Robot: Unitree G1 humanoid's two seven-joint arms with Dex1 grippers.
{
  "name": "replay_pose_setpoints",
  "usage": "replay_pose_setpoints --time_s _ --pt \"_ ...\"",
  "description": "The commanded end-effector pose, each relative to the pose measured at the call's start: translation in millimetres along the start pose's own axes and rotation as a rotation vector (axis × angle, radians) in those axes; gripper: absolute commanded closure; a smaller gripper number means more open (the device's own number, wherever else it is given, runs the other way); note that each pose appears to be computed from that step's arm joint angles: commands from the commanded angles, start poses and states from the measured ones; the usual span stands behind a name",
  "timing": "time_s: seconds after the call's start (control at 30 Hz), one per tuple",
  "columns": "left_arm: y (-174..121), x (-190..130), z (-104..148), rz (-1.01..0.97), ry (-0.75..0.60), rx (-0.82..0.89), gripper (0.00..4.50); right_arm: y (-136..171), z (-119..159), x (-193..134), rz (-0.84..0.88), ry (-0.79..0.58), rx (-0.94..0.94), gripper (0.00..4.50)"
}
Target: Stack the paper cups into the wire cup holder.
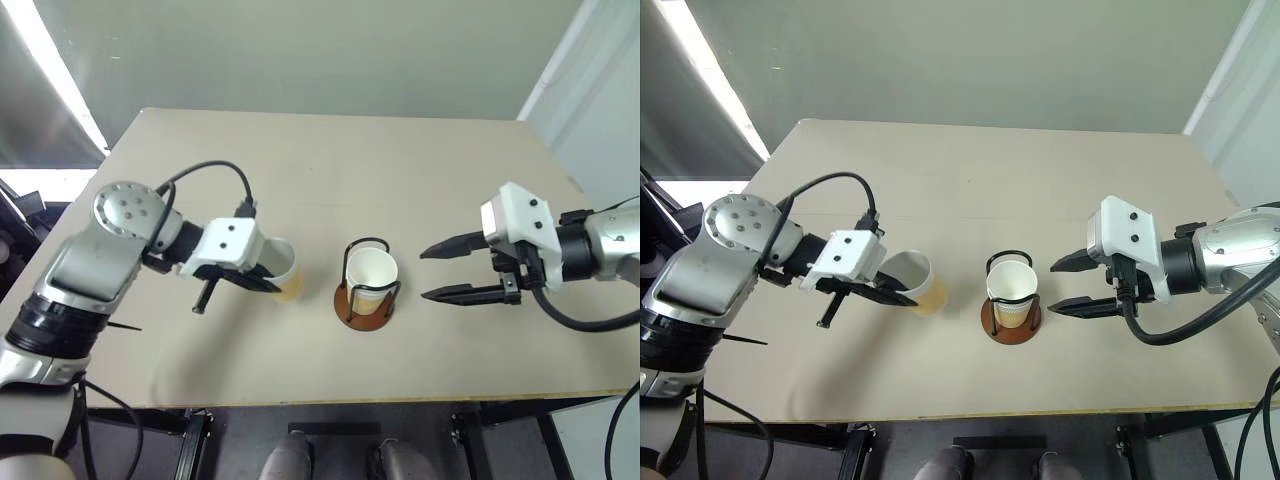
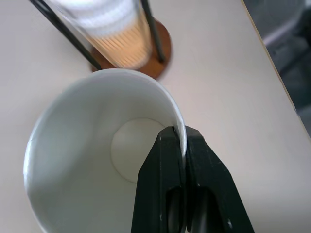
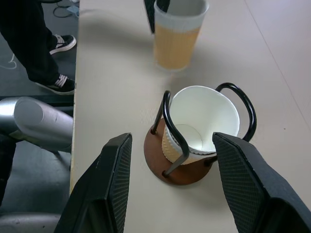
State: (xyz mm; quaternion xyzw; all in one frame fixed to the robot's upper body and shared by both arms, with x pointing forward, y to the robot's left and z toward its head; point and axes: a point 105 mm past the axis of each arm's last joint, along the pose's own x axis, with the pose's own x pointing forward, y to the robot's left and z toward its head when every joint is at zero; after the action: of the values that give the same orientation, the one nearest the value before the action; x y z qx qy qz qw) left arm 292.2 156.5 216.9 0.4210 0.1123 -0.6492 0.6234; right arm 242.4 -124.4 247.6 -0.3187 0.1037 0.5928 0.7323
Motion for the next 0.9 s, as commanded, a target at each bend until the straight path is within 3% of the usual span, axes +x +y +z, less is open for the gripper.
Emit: replay_pose_setpoints --time_s 0.03,0.23,0.43,0.9 --pt "11 -18 24 0.05 -0.065 0.033 4.49 -3 -1 -4 -0.011 0.018 -0.018 1.86" --pt "18 -27 72 0.02 -0.284 -0.017 4.49 -4 -12 -6 -0.002 0.048 0.007 1.86" --pt "22 -31 101 -0.019 -0.374 -0.013 4.49 -8 -17 -9 -0.011 0.061 0.013 1.86" --pt "39 5 112 -0.135 -0.314 0.121 4.49 -10 -19 -10 -0.029 0.067 0.001 1.86"
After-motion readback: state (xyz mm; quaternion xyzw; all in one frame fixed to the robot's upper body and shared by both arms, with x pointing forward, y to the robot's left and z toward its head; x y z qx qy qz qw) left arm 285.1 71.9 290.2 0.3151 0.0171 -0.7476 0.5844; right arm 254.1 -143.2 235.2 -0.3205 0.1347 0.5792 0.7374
